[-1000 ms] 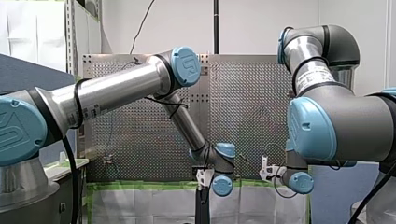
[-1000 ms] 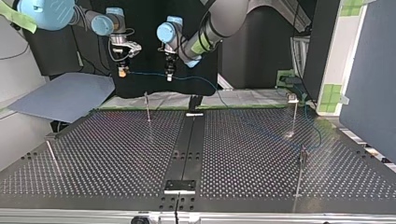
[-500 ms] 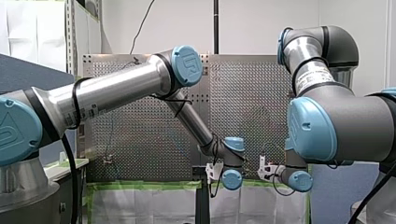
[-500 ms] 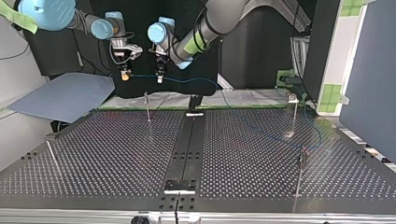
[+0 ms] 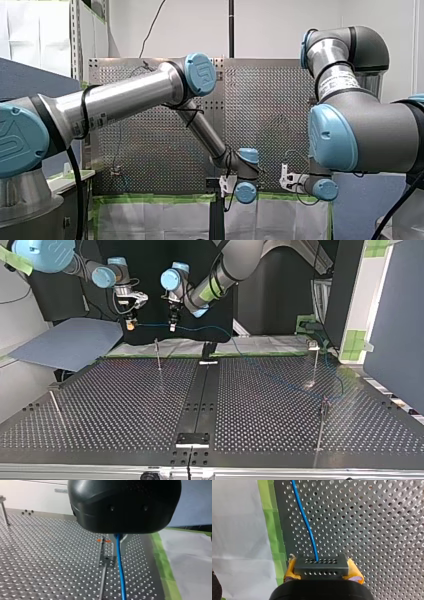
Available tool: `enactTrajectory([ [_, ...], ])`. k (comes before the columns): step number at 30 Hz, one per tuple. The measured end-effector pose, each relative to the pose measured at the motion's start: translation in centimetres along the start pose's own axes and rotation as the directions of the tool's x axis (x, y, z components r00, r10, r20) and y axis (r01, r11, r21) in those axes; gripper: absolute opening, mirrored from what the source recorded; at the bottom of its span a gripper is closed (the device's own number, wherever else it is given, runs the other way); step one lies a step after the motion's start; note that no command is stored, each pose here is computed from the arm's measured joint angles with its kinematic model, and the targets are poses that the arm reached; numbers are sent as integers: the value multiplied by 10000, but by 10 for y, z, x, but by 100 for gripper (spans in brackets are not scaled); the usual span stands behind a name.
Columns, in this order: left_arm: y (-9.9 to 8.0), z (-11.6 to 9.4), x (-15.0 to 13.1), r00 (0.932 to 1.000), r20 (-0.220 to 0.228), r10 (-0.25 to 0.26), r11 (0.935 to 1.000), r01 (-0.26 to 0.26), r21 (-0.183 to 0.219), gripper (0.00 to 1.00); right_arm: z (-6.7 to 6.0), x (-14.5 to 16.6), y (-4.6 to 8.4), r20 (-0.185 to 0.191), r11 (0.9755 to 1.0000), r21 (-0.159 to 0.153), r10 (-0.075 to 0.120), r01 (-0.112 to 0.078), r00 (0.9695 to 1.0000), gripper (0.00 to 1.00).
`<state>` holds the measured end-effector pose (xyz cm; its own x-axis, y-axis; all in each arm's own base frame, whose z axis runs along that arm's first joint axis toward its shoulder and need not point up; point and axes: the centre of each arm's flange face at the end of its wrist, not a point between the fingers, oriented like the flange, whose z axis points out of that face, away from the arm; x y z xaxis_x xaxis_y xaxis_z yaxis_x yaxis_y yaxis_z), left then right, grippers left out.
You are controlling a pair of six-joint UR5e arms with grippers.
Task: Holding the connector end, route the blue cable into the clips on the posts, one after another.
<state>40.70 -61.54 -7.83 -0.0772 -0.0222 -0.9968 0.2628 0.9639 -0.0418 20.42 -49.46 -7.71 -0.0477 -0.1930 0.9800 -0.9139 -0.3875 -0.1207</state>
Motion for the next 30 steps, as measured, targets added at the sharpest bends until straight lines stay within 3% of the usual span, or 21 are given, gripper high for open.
enactTrajectory([
  [4,-3,5,11,9999,-120,57,10000,-56,73,0,3,3,7,-136,9999,46,108,-107,9998,0],
  [12,-14,26,-4,9989,328,-321,9994,316,143,0,5,6,15,-307,9997,177,145,-139,9994,0],
  [21,-21,36,-15,9969,597,-506,9985,493,226,0,11,12,34,-406,9996,21,288,-287,9988,0],
  [30,-20,33,1,9986,451,-263,9994,253,223,0,16,16,50,-196,9991,-150,405,-408,9990,0],
])
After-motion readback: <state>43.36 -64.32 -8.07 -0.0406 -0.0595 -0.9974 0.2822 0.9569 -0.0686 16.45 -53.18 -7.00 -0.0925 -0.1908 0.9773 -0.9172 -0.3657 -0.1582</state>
